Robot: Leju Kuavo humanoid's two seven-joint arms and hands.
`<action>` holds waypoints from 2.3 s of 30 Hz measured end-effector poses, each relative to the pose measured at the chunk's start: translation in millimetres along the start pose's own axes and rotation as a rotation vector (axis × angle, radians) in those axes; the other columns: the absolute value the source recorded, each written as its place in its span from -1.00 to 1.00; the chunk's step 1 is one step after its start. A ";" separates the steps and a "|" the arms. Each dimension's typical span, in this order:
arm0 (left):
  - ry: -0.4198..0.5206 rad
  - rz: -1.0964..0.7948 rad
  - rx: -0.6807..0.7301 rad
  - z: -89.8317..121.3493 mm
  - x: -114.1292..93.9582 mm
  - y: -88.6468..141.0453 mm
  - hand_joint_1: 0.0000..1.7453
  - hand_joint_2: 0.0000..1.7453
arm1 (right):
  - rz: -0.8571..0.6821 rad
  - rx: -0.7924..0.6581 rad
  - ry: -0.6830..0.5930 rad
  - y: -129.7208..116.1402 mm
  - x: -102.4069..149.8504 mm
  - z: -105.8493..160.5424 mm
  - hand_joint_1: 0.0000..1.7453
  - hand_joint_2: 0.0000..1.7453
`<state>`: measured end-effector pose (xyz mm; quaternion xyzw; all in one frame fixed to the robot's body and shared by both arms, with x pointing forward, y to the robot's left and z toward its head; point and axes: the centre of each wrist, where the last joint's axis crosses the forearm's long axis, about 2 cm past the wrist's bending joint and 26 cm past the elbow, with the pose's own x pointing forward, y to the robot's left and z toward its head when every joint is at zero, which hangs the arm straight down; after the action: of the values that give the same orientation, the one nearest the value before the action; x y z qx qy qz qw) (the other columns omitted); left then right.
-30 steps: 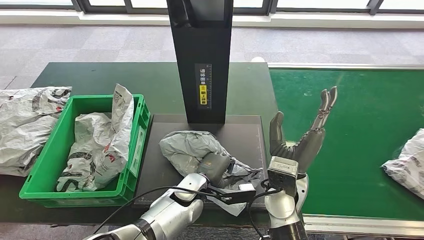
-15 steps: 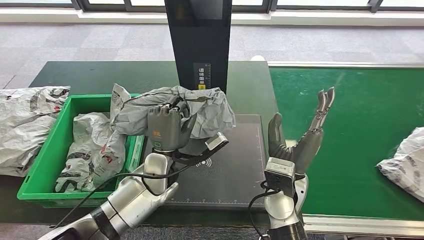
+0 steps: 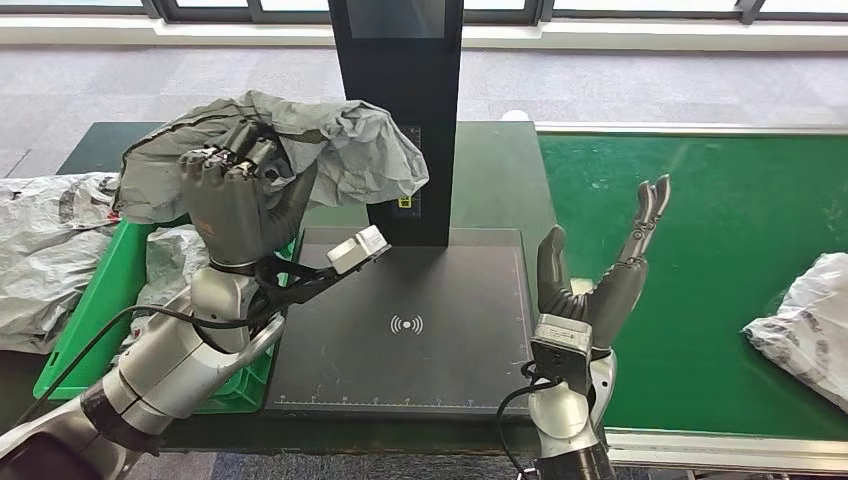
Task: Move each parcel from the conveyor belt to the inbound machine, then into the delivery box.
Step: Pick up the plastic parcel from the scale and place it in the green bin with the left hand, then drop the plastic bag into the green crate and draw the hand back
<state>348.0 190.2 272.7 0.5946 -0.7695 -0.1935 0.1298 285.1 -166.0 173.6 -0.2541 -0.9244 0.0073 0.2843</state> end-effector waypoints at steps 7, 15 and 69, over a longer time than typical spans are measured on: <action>-0.307 -0.056 0.134 -6.3 -34.2 35.7 1.00 1.00 | -0.002 0.003 0.015 -0.9 0.2 4.8 -1.00 1.00; 0.285 -0.190 -0.036 53.2 -97.2 25.5 1.00 1.00 | 0.004 0.003 0.011 -2.4 1.1 5.8 -1.00 1.00; 0.495 -0.215 -0.171 85.8 -95.4 6.6 -1.00 -0.50 | 0.043 0.006 0.027 -8.0 -6.9 8.7 -1.00 1.00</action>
<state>330.2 296.0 202.1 0.6890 -0.6275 -0.1193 0.3424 281.6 -175.1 163.9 -0.2731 -0.9148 0.0127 0.2974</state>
